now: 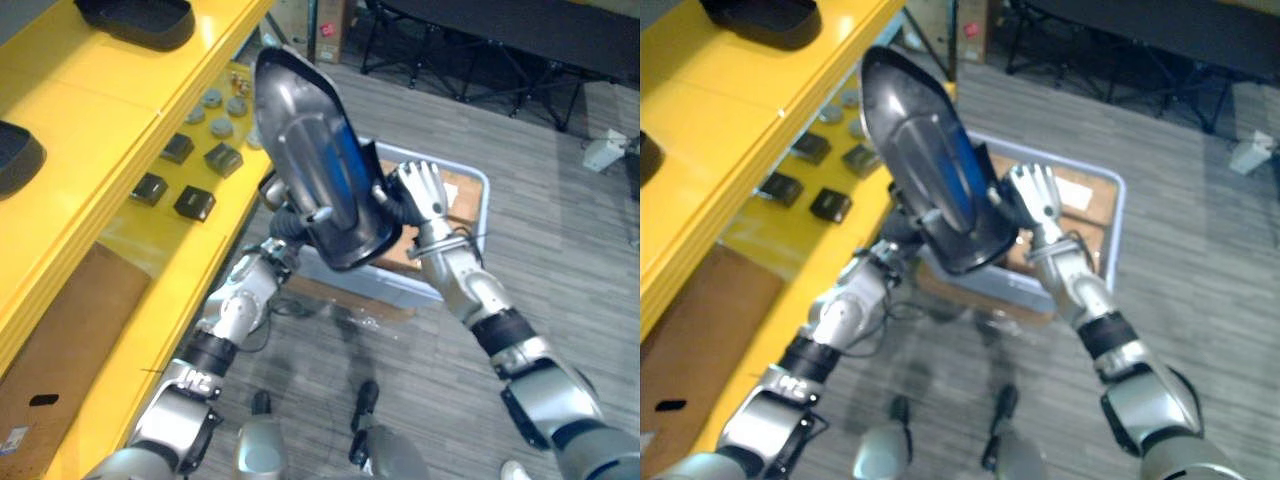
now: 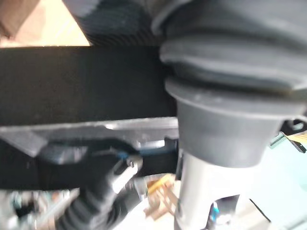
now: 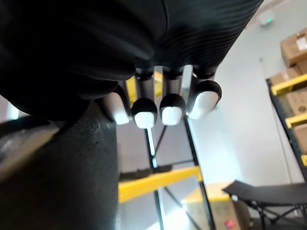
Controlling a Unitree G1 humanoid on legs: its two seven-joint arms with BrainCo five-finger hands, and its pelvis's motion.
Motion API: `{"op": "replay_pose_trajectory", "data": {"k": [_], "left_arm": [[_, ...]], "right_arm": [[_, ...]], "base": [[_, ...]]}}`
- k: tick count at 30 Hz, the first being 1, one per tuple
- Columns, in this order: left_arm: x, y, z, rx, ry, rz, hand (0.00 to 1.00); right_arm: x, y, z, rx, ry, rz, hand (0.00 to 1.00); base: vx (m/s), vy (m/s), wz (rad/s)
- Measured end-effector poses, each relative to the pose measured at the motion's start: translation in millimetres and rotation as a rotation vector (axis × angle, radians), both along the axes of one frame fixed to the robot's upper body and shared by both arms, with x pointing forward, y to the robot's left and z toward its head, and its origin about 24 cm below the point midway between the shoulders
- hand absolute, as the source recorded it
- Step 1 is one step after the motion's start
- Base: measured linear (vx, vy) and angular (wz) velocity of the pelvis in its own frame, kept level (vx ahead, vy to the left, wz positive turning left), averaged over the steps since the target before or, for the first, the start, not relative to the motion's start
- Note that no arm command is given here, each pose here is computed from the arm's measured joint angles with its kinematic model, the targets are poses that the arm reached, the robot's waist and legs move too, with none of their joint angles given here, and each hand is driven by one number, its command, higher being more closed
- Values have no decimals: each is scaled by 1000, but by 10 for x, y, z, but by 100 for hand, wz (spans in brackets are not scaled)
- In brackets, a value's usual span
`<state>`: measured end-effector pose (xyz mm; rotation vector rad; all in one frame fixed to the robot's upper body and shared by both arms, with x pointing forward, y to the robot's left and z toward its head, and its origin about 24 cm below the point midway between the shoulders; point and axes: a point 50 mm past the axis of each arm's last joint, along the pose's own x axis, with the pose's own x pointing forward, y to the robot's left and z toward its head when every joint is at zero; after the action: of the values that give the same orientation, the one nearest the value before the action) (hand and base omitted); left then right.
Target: Walk over and take plastic housings, then place them on the shelf
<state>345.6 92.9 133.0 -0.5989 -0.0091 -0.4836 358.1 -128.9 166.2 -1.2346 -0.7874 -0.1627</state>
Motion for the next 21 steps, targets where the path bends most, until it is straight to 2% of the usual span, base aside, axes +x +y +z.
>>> {"op": "replay_pose_trajectory", "data": {"k": [13,18,21], "left_arm": [[47,119,38,159,-52,253,100],[41,166,92,159,-89,369,100],[-30,218,63,96,-101,422,100]], "right_arm": [[-12,115,50,62,-23,44,100],[-62,208,39,138,-23,87,100],[-149,295,-9,199,-17,127,100]], "base": [[0,0,0],[0,0,0],[0,0,0]]}}
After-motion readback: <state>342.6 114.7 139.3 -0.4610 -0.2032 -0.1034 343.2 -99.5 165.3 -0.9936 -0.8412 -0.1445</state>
